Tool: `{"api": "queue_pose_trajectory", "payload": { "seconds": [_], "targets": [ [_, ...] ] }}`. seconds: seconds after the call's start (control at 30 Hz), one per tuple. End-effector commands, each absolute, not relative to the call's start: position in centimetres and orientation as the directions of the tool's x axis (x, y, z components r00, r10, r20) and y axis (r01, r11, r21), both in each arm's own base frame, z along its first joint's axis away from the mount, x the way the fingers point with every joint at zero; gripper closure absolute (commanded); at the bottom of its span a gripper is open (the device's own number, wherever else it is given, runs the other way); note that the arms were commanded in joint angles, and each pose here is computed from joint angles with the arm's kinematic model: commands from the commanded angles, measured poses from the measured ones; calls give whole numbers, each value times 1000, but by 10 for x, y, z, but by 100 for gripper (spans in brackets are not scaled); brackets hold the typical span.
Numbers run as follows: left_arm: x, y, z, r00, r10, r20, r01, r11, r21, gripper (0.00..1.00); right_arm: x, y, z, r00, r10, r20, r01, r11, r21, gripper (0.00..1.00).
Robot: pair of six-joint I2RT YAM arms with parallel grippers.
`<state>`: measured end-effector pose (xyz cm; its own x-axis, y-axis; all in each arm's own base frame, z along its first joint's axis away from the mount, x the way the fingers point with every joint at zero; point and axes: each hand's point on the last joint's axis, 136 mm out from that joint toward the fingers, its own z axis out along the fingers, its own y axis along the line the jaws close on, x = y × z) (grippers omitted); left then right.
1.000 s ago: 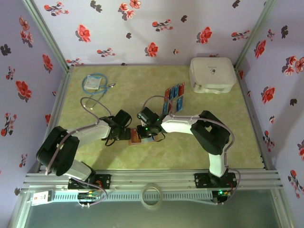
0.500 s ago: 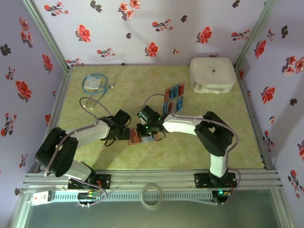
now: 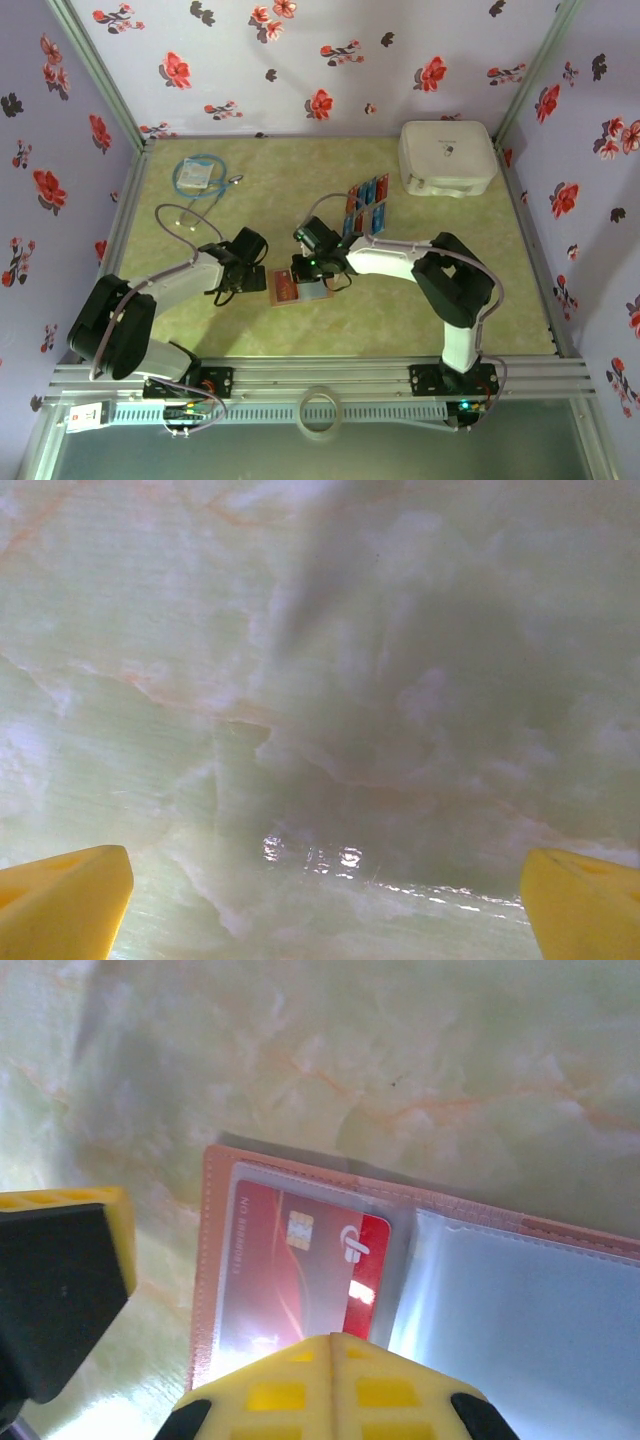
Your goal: Put the credit cards into the card holder
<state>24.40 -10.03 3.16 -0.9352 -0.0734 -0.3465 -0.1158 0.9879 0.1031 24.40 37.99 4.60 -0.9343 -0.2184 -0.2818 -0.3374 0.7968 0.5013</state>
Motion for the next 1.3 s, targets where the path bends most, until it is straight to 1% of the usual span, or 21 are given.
{"api": "queue_pose_trajectory", "payload": {
  "seconds": [0.0, 0.47, 0.67, 0.83, 0.87, 1.0, 1.07, 1.17, 1.27],
  "targets": [
    [246, -98, 32, -936, -74, -343, -123, 985, 122, 0, 245, 384, 41, -935, -227, -273, -340, 793, 506, 100],
    [246, -102, 20, -945, -67, -319, -109, 987, 117, 0, 236, 394, 28, -937, -244, -248, -341, 791, 508, 100],
    [248, -103, 21, -945, -67, -321, -108, 988, 112, 0, 236, 397, 37, -934, -246, -258, -349, 783, 515, 100],
    [250, -104, 27, -941, -56, -333, -97, 989, 107, 0, 241, 390, 60, -922, -240, -303, -370, 777, 510, 100],
    [251, -105, 30, -939, -55, -339, -95, 990, 102, 0, 243, 386, 63, -922, -233, -309, -367, 781, 506, 98],
    [254, -107, 43, -929, -57, -366, -93, 992, 82, 0, 253, 362, 78, -917, -198, -345, -356, 796, 490, 81],
    [255, -109, 49, -925, -59, -376, -92, 993, 71, 0, 259, 348, 81, -918, -177, -356, -343, 804, 486, 74],
    [255, -115, 56, -920, -64, -387, -85, 996, 38, 0, 266, 332, 82, -920, -155, -361, -328, 809, 488, 69],
    [255, -124, 63, -914, -67, -401, -76, 997, 6, 0, 269, 326, 80, -919, -156, -363, -330, 806, 491, 66]
  ]
}}
